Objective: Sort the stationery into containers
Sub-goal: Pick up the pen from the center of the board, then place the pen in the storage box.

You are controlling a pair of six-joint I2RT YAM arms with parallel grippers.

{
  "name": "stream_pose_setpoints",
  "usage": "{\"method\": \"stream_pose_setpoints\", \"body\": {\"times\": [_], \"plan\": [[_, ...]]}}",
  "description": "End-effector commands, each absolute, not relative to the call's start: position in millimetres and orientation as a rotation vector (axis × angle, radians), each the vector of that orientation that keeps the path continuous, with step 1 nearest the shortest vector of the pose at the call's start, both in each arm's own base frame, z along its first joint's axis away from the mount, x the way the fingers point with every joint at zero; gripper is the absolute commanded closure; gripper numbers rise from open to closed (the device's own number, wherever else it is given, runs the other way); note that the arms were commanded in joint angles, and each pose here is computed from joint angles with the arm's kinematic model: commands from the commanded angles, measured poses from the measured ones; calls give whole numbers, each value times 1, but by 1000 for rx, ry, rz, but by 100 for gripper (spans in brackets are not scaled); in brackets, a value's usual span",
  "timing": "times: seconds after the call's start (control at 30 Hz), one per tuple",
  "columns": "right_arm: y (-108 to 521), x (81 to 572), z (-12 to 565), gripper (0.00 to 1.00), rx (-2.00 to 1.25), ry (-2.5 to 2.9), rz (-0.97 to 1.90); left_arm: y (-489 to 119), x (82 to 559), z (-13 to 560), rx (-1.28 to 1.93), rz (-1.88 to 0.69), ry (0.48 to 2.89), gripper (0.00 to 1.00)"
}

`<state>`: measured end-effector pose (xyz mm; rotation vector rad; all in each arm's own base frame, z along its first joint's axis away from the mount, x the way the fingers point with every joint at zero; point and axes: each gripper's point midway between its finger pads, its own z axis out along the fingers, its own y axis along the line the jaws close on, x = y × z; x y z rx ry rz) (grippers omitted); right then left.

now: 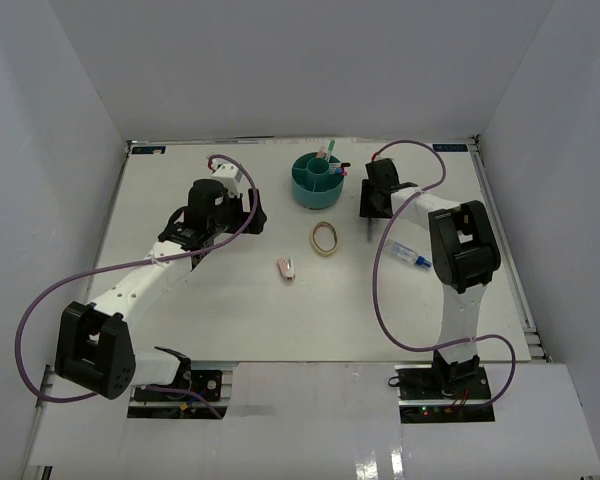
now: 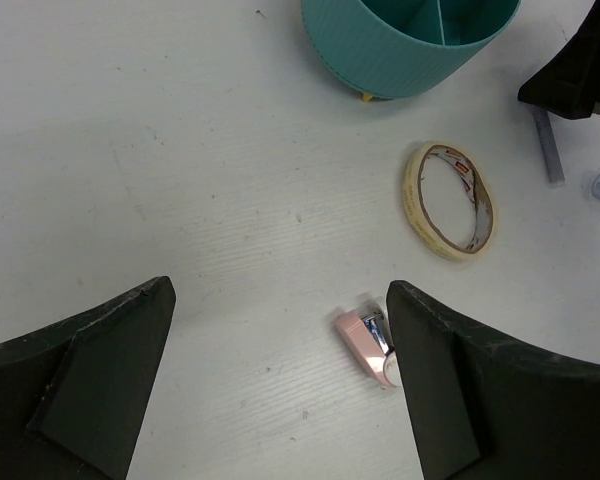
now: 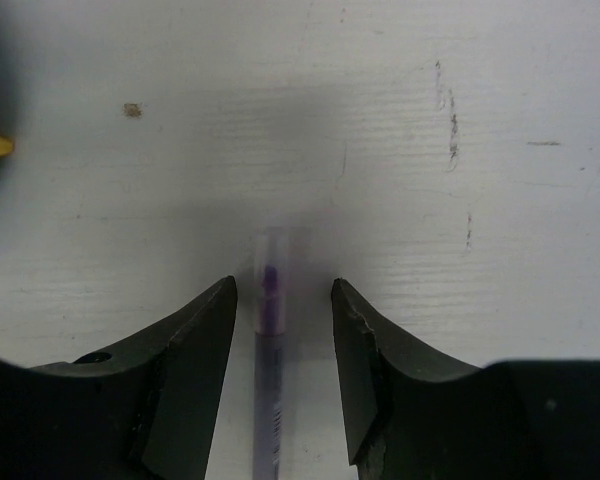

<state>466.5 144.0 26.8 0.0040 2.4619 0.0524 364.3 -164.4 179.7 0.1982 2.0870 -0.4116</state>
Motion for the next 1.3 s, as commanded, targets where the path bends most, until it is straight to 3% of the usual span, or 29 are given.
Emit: {"method": "stream_pose_setpoints", "body": {"times": [0.0, 0.2, 0.47, 0.63, 0.97, 1.1, 1.27], "plan": [[150, 474, 32, 51, 16, 2461, 83, -171, 368, 197, 207, -445, 2053, 2], [150, 473, 28, 63, 12, 2470, 80, -173, 368, 198, 211, -456, 2052, 2], [151, 468, 44, 92, 7, 2449, 106, -177, 366, 198, 225, -482, 2052, 2], [158, 458, 91, 92, -10, 2345, 215, -191, 360, 202, 281, -573, 2046, 2], [221, 404, 198, 92, -204, 1987, 701, -242, 332, 229, 516, -874, 1939, 2], [237, 403, 244, 92, -240, 1801, 789, -246, 324, 239, 544, -875, 1911, 2], [246, 419, 290, 92, -247, 1616, 815, -214, 333, 244, 429, -674, 1891, 2]]}}
